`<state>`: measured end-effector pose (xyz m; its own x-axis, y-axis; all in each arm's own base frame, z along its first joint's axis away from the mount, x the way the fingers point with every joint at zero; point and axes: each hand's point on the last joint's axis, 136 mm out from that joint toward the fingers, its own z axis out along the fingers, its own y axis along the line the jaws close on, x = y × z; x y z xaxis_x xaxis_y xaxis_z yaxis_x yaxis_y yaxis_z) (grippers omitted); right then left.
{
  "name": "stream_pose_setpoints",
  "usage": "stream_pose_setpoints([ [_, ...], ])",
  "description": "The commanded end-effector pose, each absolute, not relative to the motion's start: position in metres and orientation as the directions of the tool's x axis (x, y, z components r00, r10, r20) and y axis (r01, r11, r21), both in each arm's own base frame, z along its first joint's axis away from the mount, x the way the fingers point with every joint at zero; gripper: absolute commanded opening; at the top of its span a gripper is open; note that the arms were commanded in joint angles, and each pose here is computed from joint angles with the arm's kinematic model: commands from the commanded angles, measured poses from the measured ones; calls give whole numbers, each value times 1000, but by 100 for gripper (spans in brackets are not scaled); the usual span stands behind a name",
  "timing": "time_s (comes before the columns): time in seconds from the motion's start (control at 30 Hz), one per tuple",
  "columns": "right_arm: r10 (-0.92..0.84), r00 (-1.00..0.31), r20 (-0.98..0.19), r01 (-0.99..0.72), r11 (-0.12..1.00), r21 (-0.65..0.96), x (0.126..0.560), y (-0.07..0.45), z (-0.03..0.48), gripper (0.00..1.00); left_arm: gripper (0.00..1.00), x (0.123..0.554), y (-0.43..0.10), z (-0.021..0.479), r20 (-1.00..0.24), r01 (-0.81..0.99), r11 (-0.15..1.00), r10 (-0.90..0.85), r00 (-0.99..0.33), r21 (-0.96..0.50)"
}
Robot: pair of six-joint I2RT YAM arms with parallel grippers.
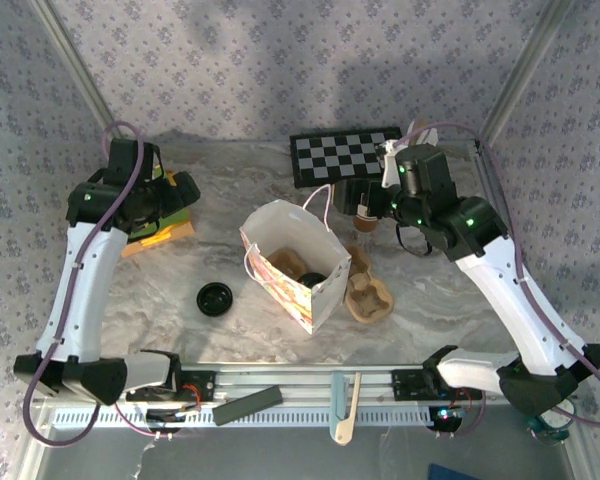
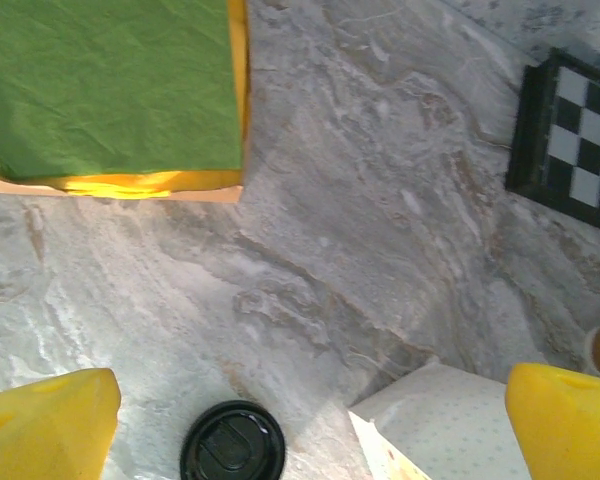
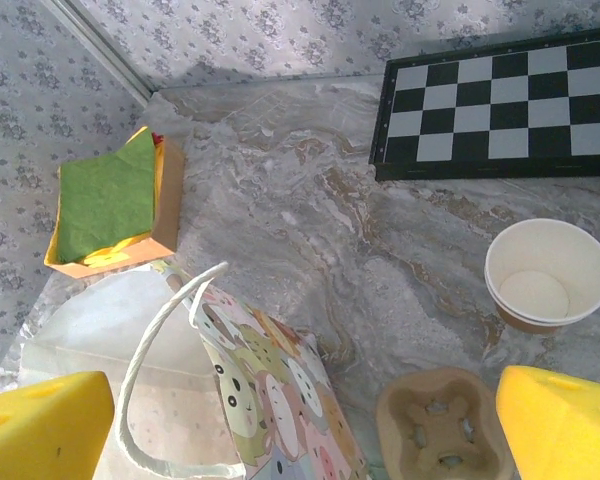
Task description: Pack the takeout coffee
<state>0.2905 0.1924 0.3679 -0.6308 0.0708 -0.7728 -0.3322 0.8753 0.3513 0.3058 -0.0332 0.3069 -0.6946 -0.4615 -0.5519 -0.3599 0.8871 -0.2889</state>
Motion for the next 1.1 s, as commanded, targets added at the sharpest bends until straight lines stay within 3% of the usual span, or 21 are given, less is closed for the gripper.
stream_pose_setpoints([
  [0.0,42,-608,-793,-351,882,315,297,191,369,100,95,308,-17,280,-509,-403,893,-447,-736,-202],
  [0.33,136,-630,-765,-213,916,339,320,148,348,100,89,348,-24,256,-463,-417,883,-469,-752,-217],
  [0.53,241,-661,-711,-120,901,417,331,124,334,100,87,363,-17,245,-469,-428,893,-439,-767,-137],
  [1.07,157,-727,-669,-238,855,460,336,166,322,100,62,424,42,163,-444,-544,839,-494,-748,-18],
])
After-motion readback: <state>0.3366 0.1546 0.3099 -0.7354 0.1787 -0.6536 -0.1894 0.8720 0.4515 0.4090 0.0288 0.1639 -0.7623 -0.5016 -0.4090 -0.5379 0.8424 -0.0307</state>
